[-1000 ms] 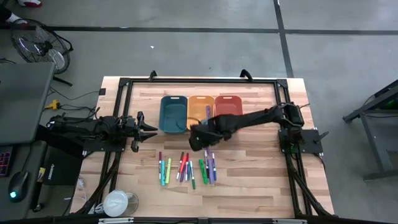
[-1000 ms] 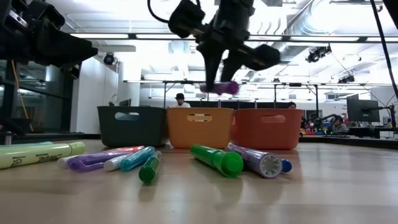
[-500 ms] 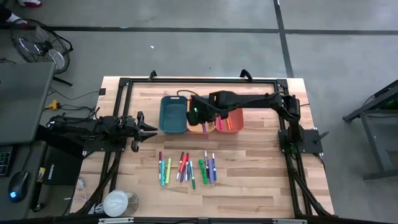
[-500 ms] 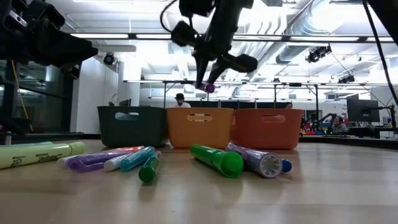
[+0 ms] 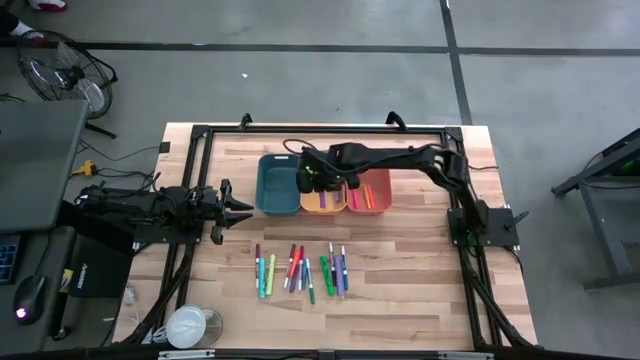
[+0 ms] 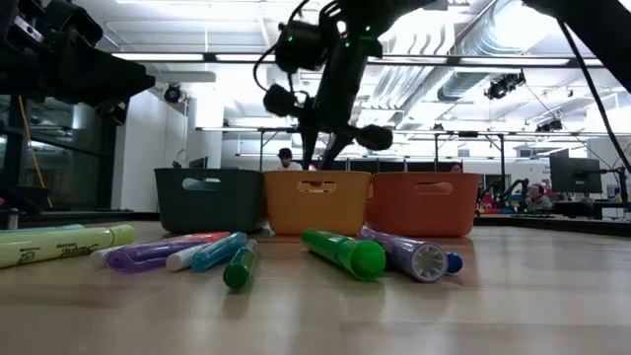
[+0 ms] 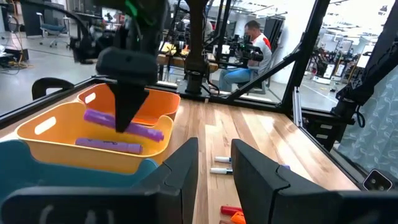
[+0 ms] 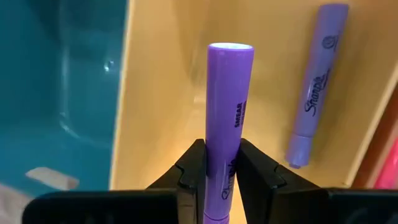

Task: Pick & Place Markers
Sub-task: Put the violet highlighter pen into the yellow bin, then put the blue marker pen into the blue bin

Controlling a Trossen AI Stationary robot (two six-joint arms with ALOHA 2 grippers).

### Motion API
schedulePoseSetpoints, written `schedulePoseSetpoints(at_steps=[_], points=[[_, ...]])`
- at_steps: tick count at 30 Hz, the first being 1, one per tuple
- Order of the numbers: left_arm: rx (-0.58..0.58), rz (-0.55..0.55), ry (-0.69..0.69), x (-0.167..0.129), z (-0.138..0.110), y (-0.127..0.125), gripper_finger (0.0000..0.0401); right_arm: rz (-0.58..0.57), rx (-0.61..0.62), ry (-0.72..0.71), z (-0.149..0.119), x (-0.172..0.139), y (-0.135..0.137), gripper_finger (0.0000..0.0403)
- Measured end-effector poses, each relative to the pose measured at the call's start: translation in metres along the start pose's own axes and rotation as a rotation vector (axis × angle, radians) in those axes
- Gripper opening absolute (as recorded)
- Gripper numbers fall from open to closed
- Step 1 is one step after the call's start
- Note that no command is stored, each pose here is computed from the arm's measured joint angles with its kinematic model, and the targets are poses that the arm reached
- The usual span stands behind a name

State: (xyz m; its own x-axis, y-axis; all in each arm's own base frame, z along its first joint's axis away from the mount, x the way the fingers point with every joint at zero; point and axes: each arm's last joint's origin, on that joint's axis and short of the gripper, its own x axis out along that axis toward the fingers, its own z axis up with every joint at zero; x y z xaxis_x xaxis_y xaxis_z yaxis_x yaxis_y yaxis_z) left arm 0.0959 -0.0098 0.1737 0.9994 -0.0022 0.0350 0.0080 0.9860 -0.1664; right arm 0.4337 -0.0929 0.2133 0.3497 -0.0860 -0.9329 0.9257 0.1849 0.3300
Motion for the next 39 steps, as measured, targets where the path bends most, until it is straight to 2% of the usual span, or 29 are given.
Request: schedulePoseSetpoints(at_steps=[6,13,27,34,39], points=[[0.0,-0.001,0.0,0.0,0.0,0.0,0.0094,-0.067,0.021,0.018,0.002,0.017,-0.006,0.0058],[0.0,-0.002,0.001,0.0,0.0,0.0,0.0094,-0.135,0.032,0.033,0.002,0.021,-0.016,0.0064],[0.0,0.0,0.001,0.0,0.0,0.0,0.0094,-0.125,0.013,0.042,0.002,0.021,-0.015,0.0118],[0.0,0.0,0.001,0.0,0.0,0.0,0.0094,-0.113,-0.053,0.043,-0.009,0.016,-0.009,0.0138],[0.0,0.0,0.0,0.0,0.0,0.0,0.0094,-0.113,-0.09,0.014,-0.021,0.002,-0.005,0.0149]])
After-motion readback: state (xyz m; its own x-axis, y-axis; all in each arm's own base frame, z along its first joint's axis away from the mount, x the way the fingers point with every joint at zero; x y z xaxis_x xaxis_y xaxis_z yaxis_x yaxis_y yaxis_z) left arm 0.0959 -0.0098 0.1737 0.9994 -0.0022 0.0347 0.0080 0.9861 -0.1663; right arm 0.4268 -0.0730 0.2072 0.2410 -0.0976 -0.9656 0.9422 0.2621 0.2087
